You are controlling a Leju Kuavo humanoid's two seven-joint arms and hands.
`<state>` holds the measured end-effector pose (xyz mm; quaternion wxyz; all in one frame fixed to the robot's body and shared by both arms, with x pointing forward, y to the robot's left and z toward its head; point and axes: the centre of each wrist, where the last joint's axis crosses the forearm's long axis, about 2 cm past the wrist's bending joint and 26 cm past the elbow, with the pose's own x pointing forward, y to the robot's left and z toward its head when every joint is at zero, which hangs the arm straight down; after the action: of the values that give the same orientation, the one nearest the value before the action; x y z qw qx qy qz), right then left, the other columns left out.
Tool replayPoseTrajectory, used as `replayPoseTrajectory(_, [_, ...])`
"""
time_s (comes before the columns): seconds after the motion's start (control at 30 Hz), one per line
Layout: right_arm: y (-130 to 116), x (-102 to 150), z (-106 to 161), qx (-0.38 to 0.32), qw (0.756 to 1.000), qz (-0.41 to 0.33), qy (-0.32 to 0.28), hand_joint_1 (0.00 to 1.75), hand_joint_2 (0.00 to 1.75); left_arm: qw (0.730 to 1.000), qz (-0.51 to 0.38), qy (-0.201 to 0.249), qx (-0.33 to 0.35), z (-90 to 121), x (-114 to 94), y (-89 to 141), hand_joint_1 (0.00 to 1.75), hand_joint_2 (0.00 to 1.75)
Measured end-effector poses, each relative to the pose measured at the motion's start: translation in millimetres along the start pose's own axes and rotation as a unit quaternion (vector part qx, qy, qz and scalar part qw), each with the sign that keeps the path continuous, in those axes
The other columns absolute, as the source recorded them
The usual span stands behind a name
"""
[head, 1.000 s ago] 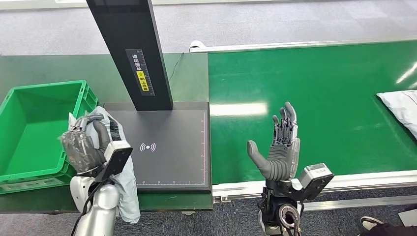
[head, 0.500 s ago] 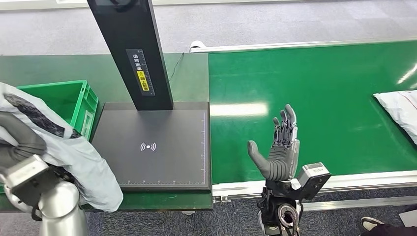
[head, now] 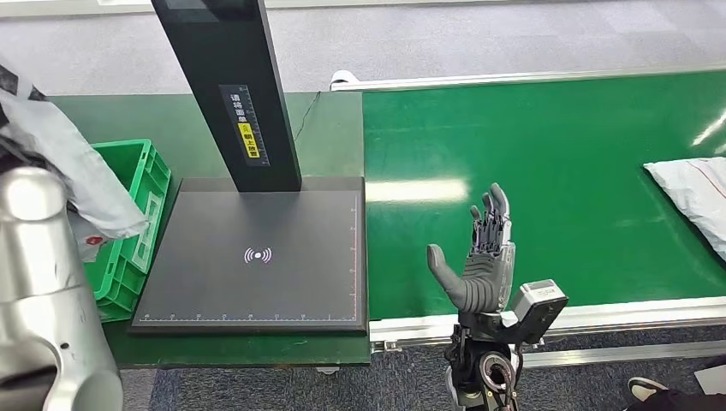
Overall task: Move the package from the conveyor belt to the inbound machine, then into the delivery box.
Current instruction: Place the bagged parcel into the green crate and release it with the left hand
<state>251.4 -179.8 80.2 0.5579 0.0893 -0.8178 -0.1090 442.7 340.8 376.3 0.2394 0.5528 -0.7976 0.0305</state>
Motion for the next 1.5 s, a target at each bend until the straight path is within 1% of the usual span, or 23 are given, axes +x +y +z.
replayPoseTrajectory(0.1, [0.4, -0.5, 0.4, 0.003, 1.000, -0.003, 0.001, 0.00, 1.75, 0.998, -0.055, 0.014, -0.031, -38.7, -1.0, -8.8, 1.75, 1.75])
replayPoseTrajectory(0.17, [0.5, -0.7, 0.9, 0.006, 1.000, -0.004, 0.002, 0.00, 1.75, 0.995, -0.081, 0.022, -0.048, -57.4, -3.3, -11.7, 1.75, 1.75])
replayPoseTrajectory(0.27, [-0.1, -1.2, 2.7, 0.009, 1.000, -0.005, 0.004, 0.00, 1.75, 0.991, -0.105, 0.039, -0.075, -72.8, -12.3, -13.8, 1.75, 1.75])
replayPoseTrajectory(0.37, [-0.4, -1.5, 3.9, 0.012, 1.000, -0.006, 0.006, 0.00, 1.75, 0.985, -0.129, 0.057, -0.102, -76.1, -24.5, -15.1, 1.75, 1.75])
replayPoseTrajectory(0.53, [-0.2, -1.6, 4.2, 0.014, 1.000, -0.006, 0.006, 0.00, 1.75, 0.962, -0.197, 0.103, -0.162, -67.5, -44.2, -18.5, 1.75, 1.75])
replayPoseTrajectory(0.7, [-0.3, -1.7, 4.6, 0.014, 1.000, -0.005, 0.007, 0.00, 1.75, 0.941, -0.238, 0.140, -0.195, -53.9, -64.7, -18.3, 1.75, 1.75])
replayPoseTrajectory(0.87, [0.1, -1.8, 4.8, 0.018, 1.000, -0.005, 0.009, 0.00, 1.75, 0.925, -0.261, 0.168, -0.220, -29.2, -88.2, -16.5, 1.75, 1.75])
replayPoseTrajectory(1.0, [0.7, -1.7, 4.8, 0.021, 1.000, -0.006, 0.010, 0.00, 1.75, 0.912, -0.277, 0.186, -0.237, -11.6, -102.0, -14.9, 1.75, 1.75])
replayPoseTrajectory(1.23, [1.9, -1.7, 4.7, 0.024, 1.000, -0.007, 0.010, 0.00, 1.75, 0.891, -0.303, 0.217, -0.259, 7.4, -113.4, -14.8, 1.75, 1.75])
replayPoseTrajectory(1.5, [2.5, -1.7, 4.7, 0.026, 1.000, -0.008, 0.010, 0.00, 1.75, 0.880, -0.313, 0.234, -0.270, 14.7, -119.9, -13.3, 1.75, 1.75])
